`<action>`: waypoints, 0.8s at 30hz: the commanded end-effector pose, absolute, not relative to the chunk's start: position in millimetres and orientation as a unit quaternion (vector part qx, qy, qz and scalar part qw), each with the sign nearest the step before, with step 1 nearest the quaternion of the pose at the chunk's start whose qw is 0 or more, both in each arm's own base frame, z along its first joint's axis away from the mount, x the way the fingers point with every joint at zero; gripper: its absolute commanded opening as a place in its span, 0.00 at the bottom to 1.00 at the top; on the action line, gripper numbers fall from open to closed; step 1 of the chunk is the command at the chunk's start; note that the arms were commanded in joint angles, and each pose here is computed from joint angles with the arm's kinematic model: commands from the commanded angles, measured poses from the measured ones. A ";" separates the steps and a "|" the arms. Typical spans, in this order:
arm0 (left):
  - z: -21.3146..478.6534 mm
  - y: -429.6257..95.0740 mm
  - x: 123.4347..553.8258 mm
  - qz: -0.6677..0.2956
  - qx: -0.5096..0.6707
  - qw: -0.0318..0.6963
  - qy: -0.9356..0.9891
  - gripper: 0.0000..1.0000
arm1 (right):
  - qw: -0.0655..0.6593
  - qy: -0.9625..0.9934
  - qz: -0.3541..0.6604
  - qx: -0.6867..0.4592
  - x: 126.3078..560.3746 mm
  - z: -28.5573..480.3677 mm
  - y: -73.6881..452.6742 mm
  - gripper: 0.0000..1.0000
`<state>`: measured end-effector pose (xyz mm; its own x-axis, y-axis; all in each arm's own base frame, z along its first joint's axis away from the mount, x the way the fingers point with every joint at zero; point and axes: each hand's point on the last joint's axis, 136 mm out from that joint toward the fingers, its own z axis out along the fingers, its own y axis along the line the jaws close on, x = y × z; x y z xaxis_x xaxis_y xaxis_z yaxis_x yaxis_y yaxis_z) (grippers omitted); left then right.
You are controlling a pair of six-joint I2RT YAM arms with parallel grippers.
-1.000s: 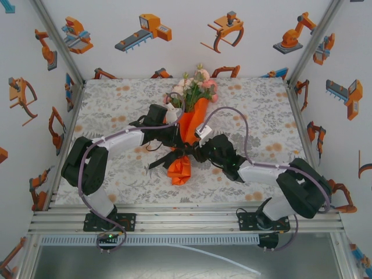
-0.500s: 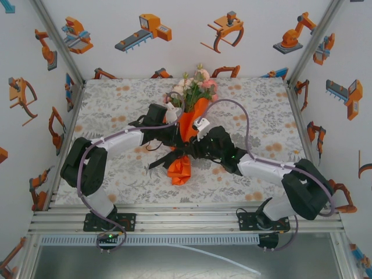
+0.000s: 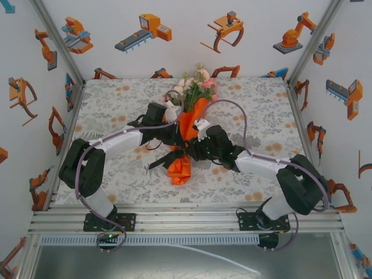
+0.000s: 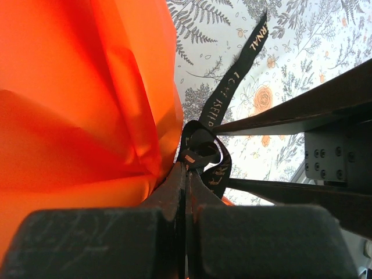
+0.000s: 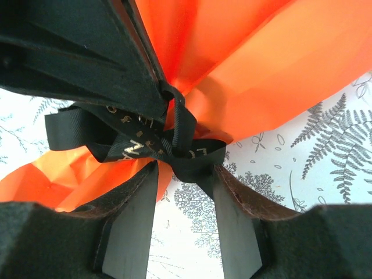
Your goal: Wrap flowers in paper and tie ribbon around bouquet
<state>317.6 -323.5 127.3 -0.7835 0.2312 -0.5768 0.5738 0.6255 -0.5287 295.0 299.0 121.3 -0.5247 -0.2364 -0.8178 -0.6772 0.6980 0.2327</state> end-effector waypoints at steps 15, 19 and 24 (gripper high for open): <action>141.3 -324.0 315.3 -0.371 0.237 0.250 0.862 0.00 | 0.393 0.816 0.331 -0.265 290.9 150.5 306.3 0.46; 142.2 -325.0 314.4 -0.373 0.241 0.251 0.860 0.00 | 0.419 0.811 0.345 -0.216 305.7 176.6 291.8 0.49; 144.3 -324.7 314.8 -0.373 0.239 0.253 0.860 0.00 | 0.418 0.820 0.349 -0.177 326.7 175.3 291.2 0.47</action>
<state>317.5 -323.6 127.4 -0.7834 0.2311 -0.5770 0.5738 0.6255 -0.5287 316.8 286.5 172.5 -0.5655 -0.0414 -0.8237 -0.6140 0.6879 0.3870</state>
